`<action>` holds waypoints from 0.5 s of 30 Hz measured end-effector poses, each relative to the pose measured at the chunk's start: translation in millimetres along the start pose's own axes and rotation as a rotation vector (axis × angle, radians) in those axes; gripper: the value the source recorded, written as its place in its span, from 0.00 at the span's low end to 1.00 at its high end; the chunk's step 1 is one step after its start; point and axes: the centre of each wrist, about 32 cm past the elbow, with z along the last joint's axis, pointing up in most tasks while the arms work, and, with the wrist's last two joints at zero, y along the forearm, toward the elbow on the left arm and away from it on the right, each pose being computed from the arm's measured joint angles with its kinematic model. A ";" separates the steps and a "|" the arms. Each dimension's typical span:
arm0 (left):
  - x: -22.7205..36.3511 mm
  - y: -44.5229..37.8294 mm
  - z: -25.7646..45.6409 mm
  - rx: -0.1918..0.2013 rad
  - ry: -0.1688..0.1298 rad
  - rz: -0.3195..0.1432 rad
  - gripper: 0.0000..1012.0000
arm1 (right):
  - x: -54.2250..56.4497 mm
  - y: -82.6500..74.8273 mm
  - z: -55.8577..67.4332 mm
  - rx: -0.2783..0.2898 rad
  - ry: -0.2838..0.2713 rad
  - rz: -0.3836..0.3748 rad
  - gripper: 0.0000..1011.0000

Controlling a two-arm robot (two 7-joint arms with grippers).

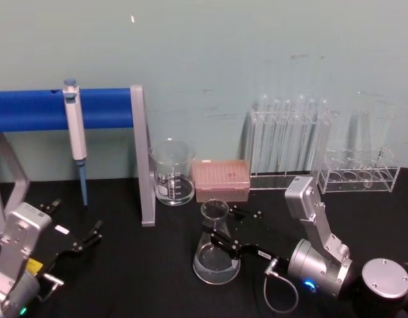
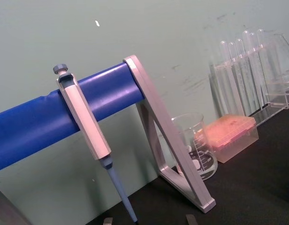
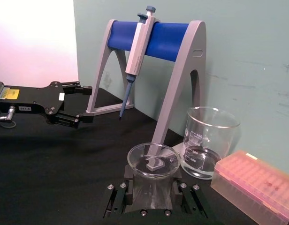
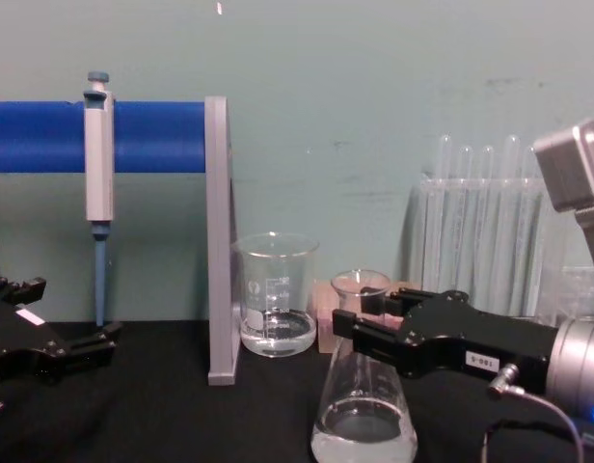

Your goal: Grasp the erlenmeyer flask with one hand, shake it three times, then place it back.

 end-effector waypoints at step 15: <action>0.0 0.0 0.0 0.000 0.000 0.000 0.99 | 1.0 0.4 1.0 -0.024 0.000 0.000 0.45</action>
